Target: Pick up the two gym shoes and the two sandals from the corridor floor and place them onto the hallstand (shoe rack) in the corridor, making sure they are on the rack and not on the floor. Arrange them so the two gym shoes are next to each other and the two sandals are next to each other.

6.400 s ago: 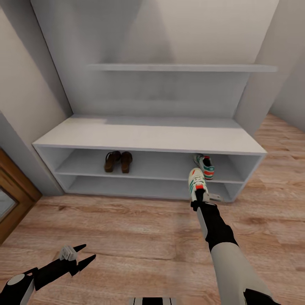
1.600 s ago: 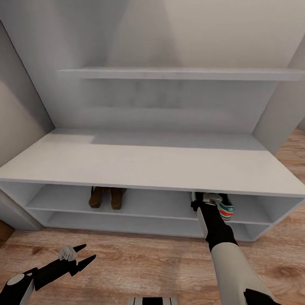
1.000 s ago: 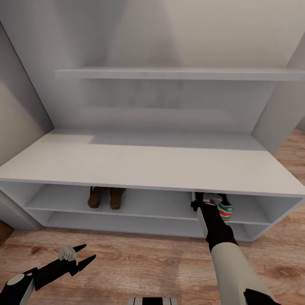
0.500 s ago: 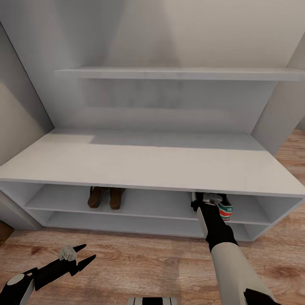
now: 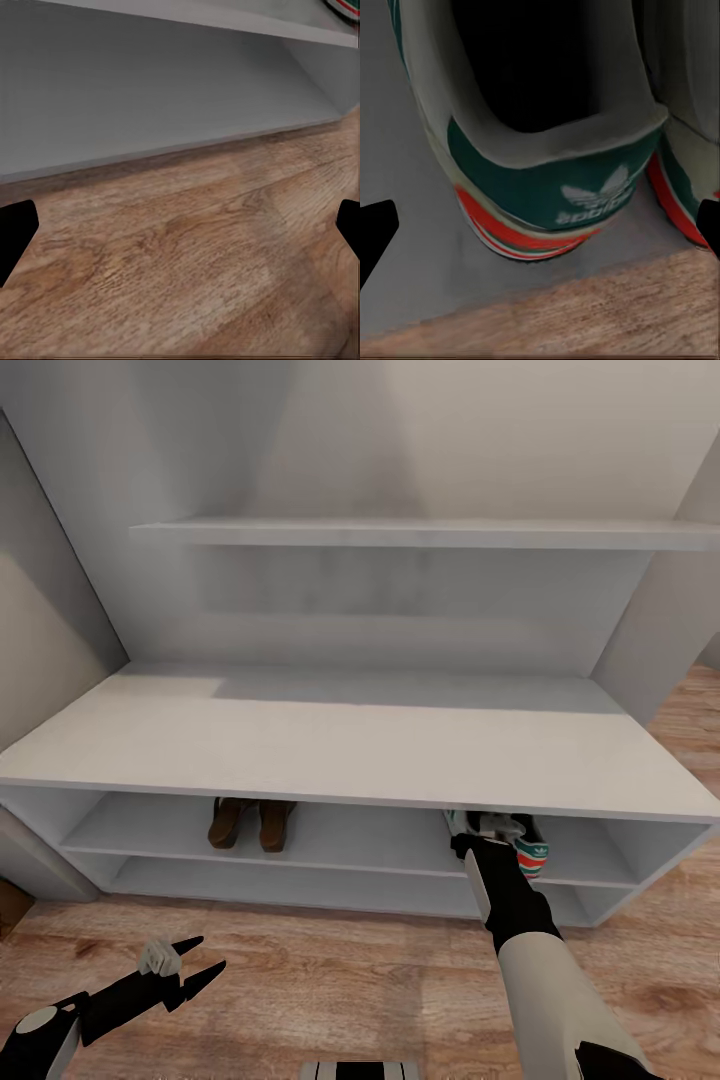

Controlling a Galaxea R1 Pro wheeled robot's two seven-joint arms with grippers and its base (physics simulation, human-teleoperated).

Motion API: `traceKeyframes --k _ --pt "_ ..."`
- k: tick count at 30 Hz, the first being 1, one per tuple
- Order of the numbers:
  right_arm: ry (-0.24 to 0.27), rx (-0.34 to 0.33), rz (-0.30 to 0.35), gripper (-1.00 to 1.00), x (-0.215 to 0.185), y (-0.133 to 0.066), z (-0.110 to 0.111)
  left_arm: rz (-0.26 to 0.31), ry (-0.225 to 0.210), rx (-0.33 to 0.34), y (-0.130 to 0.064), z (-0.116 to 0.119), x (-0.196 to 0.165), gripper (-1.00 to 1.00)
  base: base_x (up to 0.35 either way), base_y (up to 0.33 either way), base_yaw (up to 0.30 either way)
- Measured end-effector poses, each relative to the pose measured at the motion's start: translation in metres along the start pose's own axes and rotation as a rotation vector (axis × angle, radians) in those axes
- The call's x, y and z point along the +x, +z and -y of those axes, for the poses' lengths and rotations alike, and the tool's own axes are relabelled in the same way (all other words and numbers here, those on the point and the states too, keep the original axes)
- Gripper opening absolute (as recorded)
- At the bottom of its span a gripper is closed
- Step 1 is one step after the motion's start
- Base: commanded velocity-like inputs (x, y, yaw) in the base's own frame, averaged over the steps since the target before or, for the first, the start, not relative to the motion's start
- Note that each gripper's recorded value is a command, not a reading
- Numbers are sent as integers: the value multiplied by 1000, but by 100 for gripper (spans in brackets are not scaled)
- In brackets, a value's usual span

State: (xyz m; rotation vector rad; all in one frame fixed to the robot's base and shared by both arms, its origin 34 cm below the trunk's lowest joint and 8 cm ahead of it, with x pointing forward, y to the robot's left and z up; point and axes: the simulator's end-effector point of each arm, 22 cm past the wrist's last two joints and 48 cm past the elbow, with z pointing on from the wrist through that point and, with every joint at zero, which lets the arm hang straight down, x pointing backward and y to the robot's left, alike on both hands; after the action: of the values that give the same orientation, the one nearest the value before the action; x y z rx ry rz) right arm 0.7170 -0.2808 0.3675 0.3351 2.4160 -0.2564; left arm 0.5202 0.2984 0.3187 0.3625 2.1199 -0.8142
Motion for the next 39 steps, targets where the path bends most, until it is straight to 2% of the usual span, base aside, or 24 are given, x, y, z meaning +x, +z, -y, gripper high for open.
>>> traceKeyframes --k 33,39 --pt "-2 -3 -1 100 1 0 -1 0 0 0 0 0 0 100 -321 0 0" --pt "-14 -9 -33 100 17 4 -5 0 0 -1 0 0 0 100 -299 0 0"
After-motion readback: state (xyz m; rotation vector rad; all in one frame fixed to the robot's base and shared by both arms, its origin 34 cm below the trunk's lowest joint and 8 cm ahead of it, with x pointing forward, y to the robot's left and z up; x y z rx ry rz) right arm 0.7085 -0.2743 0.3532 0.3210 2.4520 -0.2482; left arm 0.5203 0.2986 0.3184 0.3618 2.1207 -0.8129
